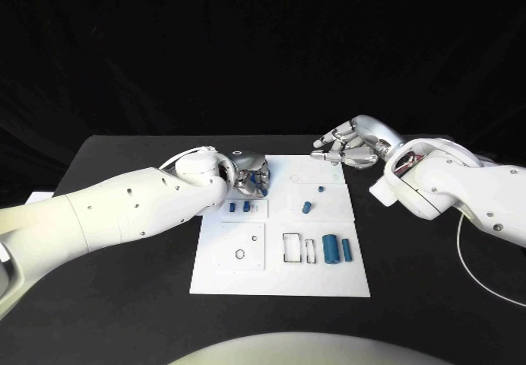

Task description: Assemble the parts on the task board

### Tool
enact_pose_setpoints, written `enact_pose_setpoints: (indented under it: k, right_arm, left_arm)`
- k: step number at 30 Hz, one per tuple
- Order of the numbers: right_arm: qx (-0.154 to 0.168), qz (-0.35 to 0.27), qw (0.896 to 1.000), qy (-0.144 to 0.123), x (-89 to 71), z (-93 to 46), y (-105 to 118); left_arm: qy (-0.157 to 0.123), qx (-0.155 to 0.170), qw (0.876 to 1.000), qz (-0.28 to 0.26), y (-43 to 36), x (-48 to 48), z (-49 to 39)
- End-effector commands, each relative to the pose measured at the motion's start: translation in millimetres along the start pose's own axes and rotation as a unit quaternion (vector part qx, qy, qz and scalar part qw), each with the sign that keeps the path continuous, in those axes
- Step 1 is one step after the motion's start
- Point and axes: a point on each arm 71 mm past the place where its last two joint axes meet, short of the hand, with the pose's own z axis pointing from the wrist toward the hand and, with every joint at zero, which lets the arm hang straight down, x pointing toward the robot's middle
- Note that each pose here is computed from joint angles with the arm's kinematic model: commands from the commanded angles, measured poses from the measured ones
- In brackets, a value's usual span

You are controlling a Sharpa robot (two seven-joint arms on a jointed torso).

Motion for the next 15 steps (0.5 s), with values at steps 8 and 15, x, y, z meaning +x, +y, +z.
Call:
enact_pose_setpoints:
  k: [8,15]
  right_arm:
    - [-0.008,-0.001,1.000,0.009,3.0,1.0,2.5]
    - [-0.008,-0.001,1.000,0.010,3.3,1.1,2.7]
  left_arm:
    - [0.021,0.000,1.000,0.008,-2.5,4.6,4.2]
    - [0.020,0.004,1.000,0.004,-6.1,6.3,5.6]
